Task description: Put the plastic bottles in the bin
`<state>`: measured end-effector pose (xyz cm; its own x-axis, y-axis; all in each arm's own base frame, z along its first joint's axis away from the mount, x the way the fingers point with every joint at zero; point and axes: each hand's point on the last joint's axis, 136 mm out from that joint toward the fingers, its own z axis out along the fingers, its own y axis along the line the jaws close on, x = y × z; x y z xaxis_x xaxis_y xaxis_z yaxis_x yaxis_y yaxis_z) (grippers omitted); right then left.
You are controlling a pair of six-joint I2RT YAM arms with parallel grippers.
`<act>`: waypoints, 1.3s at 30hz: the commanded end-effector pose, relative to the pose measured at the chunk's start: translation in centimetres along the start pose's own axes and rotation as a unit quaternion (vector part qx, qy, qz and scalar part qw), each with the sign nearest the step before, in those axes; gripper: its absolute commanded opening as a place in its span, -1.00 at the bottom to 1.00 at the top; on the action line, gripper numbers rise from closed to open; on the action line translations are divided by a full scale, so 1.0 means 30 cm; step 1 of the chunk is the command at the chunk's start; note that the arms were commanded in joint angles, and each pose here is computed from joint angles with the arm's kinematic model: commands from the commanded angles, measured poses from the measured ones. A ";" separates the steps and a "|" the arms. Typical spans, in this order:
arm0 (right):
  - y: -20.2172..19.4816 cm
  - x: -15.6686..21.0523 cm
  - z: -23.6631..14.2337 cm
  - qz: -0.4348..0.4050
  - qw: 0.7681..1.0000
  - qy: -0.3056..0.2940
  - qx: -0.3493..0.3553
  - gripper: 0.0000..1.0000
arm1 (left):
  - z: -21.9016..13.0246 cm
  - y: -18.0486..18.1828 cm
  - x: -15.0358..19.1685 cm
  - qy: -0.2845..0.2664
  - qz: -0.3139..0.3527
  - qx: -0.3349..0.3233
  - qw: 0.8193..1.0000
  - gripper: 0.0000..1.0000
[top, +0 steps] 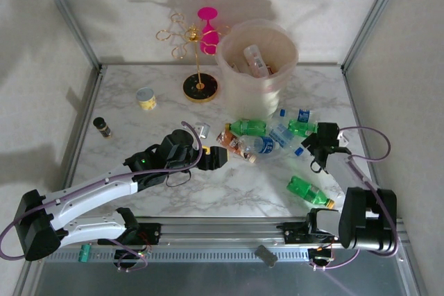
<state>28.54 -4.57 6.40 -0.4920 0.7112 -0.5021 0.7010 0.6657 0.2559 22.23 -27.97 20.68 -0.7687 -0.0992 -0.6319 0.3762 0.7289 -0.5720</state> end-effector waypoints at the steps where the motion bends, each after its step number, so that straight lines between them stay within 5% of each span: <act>1: -0.003 -0.054 -0.113 0.061 0.998 -0.016 0.002 0.98 | -0.012 0.007 -0.026 -0.011 0.009 -0.011 1.000 0.67; 8: -0.079 0.142 -0.233 0.195 0.976 0.100 0.013 0.96 | -0.009 0.000 -0.039 -0.014 0.011 -0.011 1.000 0.67; 14: -0.094 0.284 -0.309 0.232 0.957 0.172 -0.012 0.72 | 0.005 -0.008 -0.041 -0.012 0.008 -0.006 1.000 0.67; 25: -0.092 0.311 -0.462 0.223 0.954 0.202 -0.009 0.72 | 0.005 -0.009 -0.053 -0.020 0.004 -0.007 1.000 0.67; 30: -0.126 0.374 -0.442 0.192 0.953 0.232 0.037 0.98 | 0.008 0.004 -0.053 -0.020 0.001 -0.017 1.000 0.67; 39: -0.099 0.418 -0.417 0.170 0.928 0.298 0.145 0.85 | 0.010 0.024 -0.059 -0.032 0.001 -0.028 0.999 0.68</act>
<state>14.35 4.44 9.71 -0.3652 0.9274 0.0807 0.9282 0.3562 0.1073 23.16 -27.75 20.33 -0.7579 -0.1077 -0.6435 0.3556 0.7587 -0.5458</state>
